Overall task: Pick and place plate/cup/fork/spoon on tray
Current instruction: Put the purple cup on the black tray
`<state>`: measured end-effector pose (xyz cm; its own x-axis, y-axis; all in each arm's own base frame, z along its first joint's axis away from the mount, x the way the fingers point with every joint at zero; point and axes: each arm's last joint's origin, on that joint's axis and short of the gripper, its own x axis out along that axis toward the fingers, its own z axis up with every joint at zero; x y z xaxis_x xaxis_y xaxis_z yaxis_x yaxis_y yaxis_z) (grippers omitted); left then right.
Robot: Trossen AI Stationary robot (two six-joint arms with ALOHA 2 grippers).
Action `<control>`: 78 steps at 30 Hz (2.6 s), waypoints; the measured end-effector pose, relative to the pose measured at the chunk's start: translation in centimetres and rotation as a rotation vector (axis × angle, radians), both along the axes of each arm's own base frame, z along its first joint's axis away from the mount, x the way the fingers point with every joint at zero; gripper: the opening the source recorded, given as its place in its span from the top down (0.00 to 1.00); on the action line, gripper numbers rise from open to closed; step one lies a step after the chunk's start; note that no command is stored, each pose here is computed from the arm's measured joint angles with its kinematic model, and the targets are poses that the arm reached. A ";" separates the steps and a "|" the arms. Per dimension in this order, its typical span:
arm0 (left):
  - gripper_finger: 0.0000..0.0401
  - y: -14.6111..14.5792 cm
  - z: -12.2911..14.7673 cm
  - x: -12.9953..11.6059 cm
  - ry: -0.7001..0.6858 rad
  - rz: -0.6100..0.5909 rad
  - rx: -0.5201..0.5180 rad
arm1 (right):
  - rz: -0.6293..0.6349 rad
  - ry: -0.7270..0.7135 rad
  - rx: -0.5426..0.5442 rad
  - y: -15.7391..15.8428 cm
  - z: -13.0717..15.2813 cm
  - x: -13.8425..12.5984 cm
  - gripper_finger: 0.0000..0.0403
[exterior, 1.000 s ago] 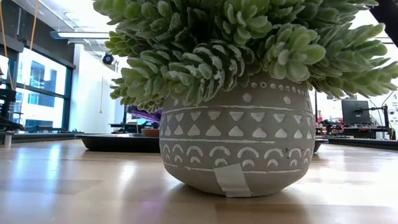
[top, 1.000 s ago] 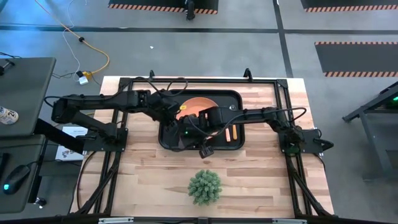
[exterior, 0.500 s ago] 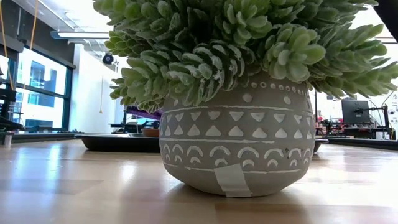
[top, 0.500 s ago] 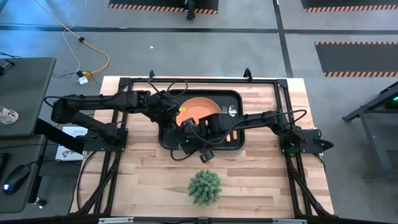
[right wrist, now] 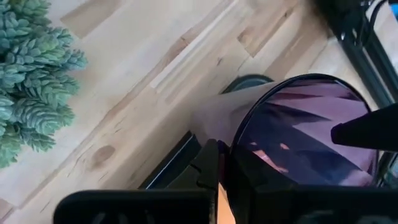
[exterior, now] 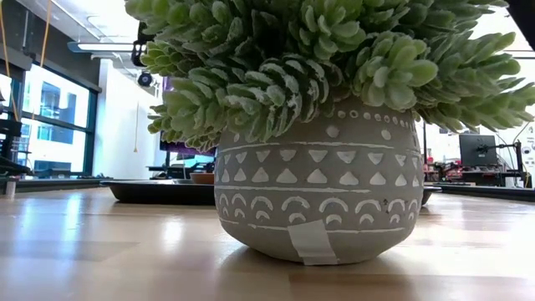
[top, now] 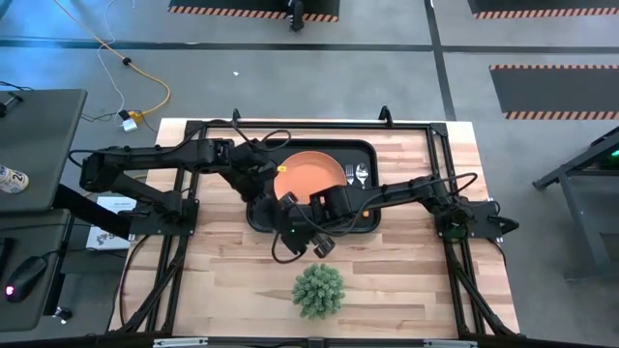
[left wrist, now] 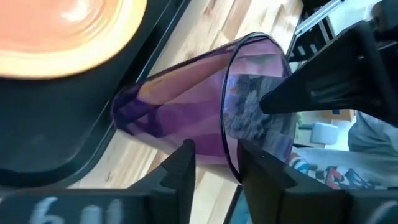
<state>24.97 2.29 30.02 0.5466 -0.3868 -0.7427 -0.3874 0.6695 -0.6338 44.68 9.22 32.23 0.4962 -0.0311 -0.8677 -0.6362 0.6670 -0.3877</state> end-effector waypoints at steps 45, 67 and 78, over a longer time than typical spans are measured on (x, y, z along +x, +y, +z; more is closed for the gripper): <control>0.95 -0.4 2.2 -2.1 -0.158 -0.100 0.071 | -0.076 0.022 0.228 1.1 -0.5 0.4 1.00; 0.95 -1.0 6.6 -7.7 -0.370 -0.003 0.123 | 0.047 0.016 0.274 3.8 -4.2 2.6 1.00; 0.95 -1.0 6.6 -7.6 -0.368 -0.001 0.122 | 0.065 0.050 0.242 3.9 -4.7 2.4 1.00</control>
